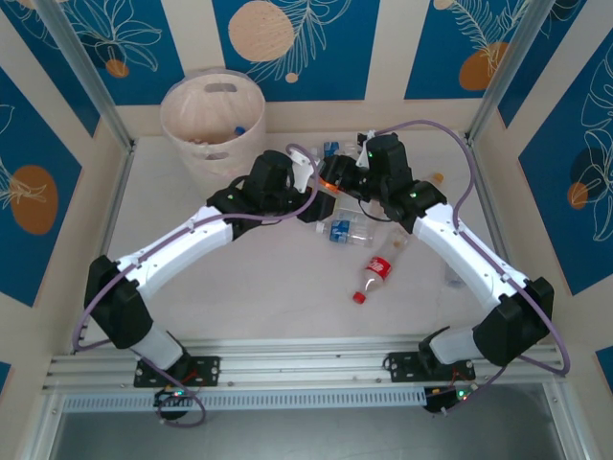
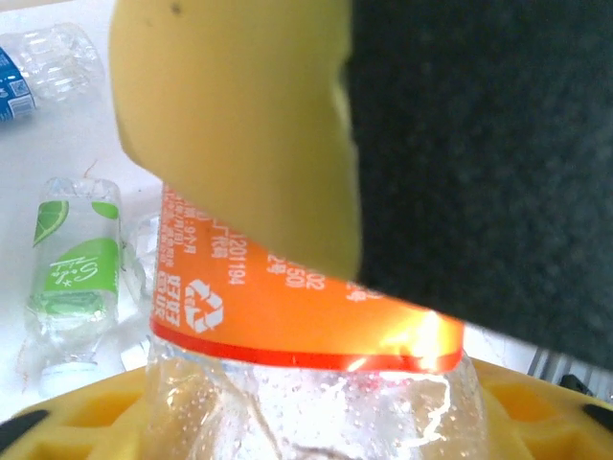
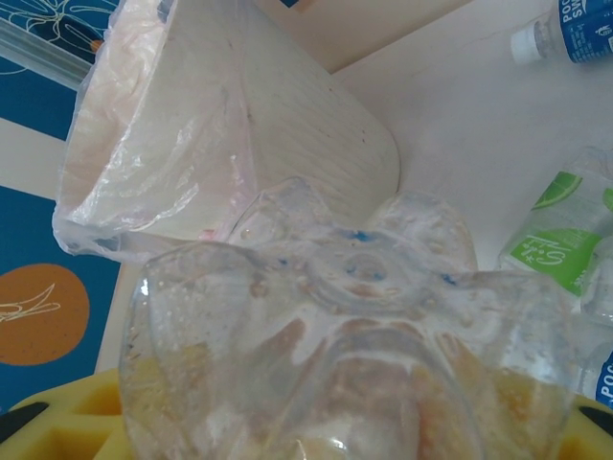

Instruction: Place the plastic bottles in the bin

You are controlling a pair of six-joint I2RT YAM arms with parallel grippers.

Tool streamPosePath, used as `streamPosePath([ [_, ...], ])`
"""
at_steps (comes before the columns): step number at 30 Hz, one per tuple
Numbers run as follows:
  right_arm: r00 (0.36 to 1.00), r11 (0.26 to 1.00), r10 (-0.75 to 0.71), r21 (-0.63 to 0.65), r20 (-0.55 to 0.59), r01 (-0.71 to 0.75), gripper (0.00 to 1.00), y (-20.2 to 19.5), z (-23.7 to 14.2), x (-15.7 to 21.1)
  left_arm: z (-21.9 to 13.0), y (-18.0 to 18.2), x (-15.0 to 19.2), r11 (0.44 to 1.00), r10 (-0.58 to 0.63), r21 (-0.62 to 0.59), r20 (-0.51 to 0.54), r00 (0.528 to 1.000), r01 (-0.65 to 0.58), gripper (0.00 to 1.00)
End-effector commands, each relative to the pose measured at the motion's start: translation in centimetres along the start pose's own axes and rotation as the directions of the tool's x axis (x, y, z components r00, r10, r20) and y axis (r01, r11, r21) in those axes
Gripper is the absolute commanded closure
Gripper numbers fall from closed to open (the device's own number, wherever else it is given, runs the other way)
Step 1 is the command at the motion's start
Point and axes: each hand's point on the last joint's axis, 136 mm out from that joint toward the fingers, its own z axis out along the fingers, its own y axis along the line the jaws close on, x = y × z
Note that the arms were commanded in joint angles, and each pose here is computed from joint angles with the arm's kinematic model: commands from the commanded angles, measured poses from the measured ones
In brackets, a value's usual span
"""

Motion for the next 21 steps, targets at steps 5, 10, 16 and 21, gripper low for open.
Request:
streamPosePath([
  [5, 1.000, 0.999, -0.008, -0.031, -0.009, 0.008, 0.43, 1.0, -0.8, 0.7, -0.3, -1.0, -2.2, 0.999, 0.037, 0.021, 0.063, 0.997, -0.038, 0.59],
  [10, 0.999, 0.999, -0.032, 0.023, 0.031, 0.032, 0.15, 0.4, -2.1, -0.2, -1.1, -0.7, -2.6, 0.999, 0.048, -0.017, 0.078, 0.996, -0.047, 0.65],
  [16, 0.991, 0.997, -0.045, 0.066, 0.129, 0.036, 0.01, -0.2, -5.6, -3.2, -2.8, 1.1, -3.0, 0.991, 0.071, -0.124, 0.086, 0.994, -0.060, 0.65],
  [21, 0.973, 0.994, -0.022, 0.109, 0.228, -0.003, 0.01, -1.7, -9.6, -5.0, -5.3, 3.8, -4.5, 0.973, 0.073, -0.225, 0.091, 0.993, -0.051, 0.65],
])
